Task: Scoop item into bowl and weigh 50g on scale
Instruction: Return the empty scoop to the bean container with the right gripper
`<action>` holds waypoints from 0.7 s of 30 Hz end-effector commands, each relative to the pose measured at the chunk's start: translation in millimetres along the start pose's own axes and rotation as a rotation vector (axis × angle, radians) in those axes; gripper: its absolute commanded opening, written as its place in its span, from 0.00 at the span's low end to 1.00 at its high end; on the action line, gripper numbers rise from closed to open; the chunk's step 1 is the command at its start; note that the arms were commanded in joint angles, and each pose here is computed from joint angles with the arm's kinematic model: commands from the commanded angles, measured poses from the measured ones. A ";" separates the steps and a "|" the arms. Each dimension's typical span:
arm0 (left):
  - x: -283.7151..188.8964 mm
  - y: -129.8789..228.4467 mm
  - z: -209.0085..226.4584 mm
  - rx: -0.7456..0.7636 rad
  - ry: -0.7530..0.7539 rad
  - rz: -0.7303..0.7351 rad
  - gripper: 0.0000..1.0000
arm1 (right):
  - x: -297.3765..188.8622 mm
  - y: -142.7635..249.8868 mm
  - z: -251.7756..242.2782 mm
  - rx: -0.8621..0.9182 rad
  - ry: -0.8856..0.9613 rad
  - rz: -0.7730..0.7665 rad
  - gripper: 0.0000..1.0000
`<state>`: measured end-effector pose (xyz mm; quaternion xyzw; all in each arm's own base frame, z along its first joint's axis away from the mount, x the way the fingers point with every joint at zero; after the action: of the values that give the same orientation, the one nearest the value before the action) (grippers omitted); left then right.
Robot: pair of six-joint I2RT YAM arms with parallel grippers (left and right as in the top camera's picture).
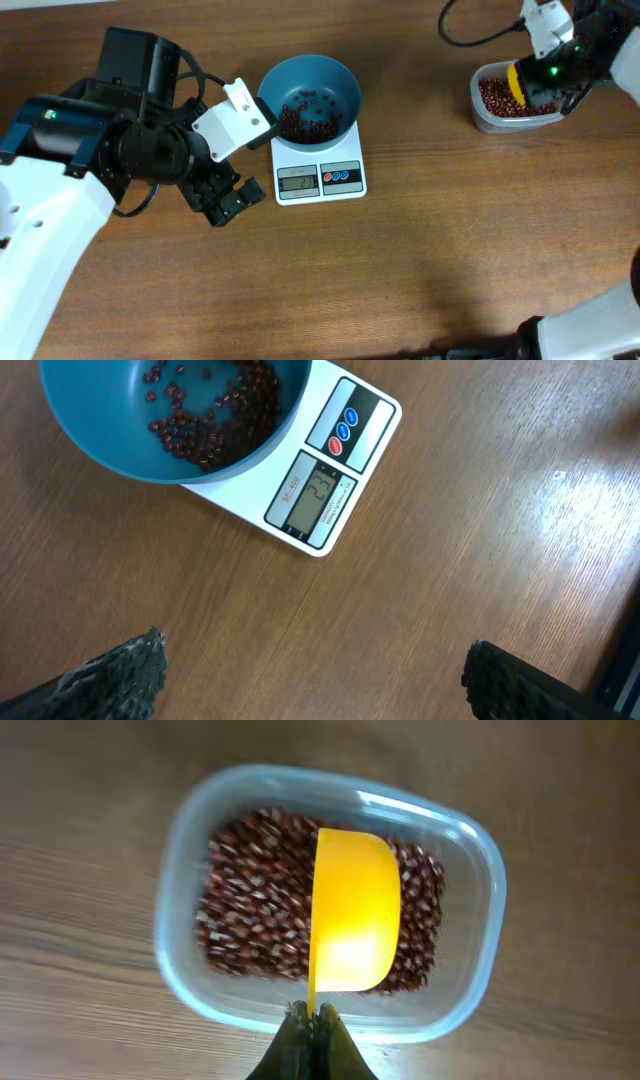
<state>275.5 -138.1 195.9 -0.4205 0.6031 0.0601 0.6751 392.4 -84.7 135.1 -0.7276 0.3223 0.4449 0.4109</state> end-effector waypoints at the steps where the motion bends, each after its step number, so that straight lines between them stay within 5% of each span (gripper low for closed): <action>1: -2.5 -5.7 0.1 -0.009 -0.001 -0.014 0.99 | 9.2 20.4 -20.1 0.013 0.111 0.127 0.04; 10: -2.5 -5.7 0.1 -0.009 -0.001 -0.014 0.99 | 30.1 16.3 12.1 0.019 -0.077 0.091 0.04; 21: -2.5 -5.6 0.1 -0.009 -0.001 -0.013 0.99 | 29.1 22.1 7.0 0.397 -0.152 0.059 0.04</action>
<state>275.5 -138.2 196.0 -0.4206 0.6031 0.0599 0.6751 385.8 -79.3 102.0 -0.6325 0.3659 0.4606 0.5039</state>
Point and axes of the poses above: each gripper's point midway between its finger pads, its own x axis out along the fingers, its own z axis along the line the jaws close on, y = z × x, the point moved 1 cm from there along -x, back along the fingers, and after that the axes turned 14 degrees about -x, right-handed, at the moved point
